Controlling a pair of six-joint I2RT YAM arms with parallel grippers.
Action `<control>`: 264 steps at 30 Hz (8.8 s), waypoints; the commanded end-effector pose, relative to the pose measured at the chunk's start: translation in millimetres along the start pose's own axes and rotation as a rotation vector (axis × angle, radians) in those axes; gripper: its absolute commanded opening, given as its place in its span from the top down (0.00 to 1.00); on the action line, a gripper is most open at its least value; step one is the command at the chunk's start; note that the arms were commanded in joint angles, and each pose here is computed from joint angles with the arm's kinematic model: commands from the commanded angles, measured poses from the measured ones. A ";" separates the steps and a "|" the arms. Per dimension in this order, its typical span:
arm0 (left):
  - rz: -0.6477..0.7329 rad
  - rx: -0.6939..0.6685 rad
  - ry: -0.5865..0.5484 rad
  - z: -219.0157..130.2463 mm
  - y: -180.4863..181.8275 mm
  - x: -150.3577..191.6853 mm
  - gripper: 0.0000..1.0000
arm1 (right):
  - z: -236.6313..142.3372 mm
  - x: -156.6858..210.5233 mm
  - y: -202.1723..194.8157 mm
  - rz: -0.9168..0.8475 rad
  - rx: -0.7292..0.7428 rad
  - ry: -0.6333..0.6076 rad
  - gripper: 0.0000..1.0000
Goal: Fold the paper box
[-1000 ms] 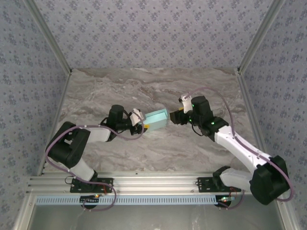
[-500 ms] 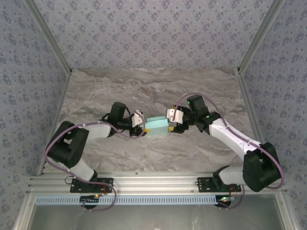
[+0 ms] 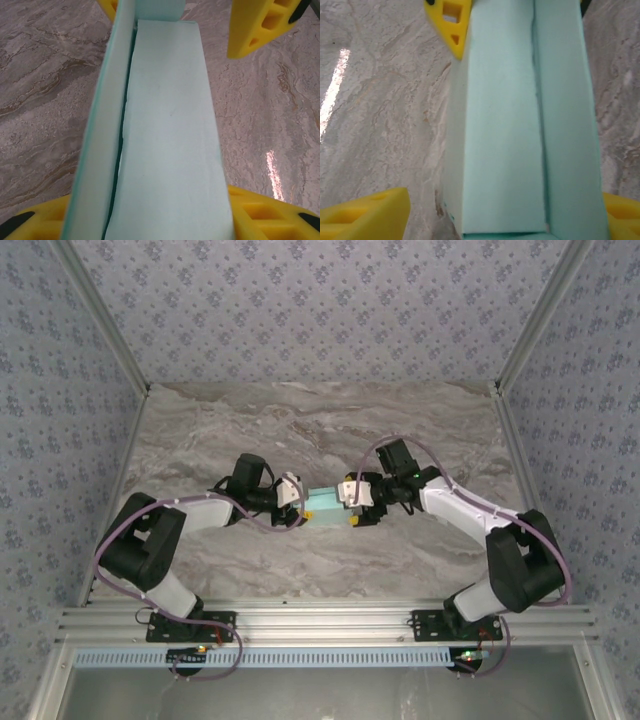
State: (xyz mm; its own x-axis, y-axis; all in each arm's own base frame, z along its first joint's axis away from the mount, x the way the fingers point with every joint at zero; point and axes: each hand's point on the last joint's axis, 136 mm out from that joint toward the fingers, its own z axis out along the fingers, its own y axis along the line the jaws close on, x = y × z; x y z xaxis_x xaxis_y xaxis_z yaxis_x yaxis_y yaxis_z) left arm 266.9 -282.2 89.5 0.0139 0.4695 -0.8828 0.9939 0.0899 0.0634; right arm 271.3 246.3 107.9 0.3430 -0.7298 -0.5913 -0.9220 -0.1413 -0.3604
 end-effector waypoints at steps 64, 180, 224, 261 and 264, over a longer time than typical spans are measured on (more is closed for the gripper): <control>-0.975 -0.479 0.010 -86.6 70.6 -68.0 0.01 | 19.5 52.0 -13.6 0.414 -0.119 0.185 0.59; -1.140 -0.495 0.460 -33.2 56.4 -5.1 1.00 | 26.4 60.0 -19.8 0.304 -0.063 0.452 0.61; -0.872 -0.330 0.007 -84.3 71.6 -78.6 0.34 | 34.1 75.2 14.1 0.228 -0.213 0.482 0.61; 0.383 -0.376 -0.111 -28.4 13.7 -22.6 0.20 | 9.9 42.0 34.1 0.121 -0.434 0.257 0.62; 0.395 -0.324 -0.098 -28.2 6.1 -24.2 0.25 | 4.5 47.6 34.8 0.119 -0.437 0.279 0.62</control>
State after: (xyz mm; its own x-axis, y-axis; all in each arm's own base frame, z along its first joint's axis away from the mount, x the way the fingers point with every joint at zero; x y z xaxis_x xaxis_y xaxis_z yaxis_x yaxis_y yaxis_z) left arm 278.4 -263.0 109.7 0.3349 0.4702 -0.8166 0.8354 0.2527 0.4881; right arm 299.9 246.0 93.8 0.2426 -0.8435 -0.4792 -0.9698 -0.1976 -0.1432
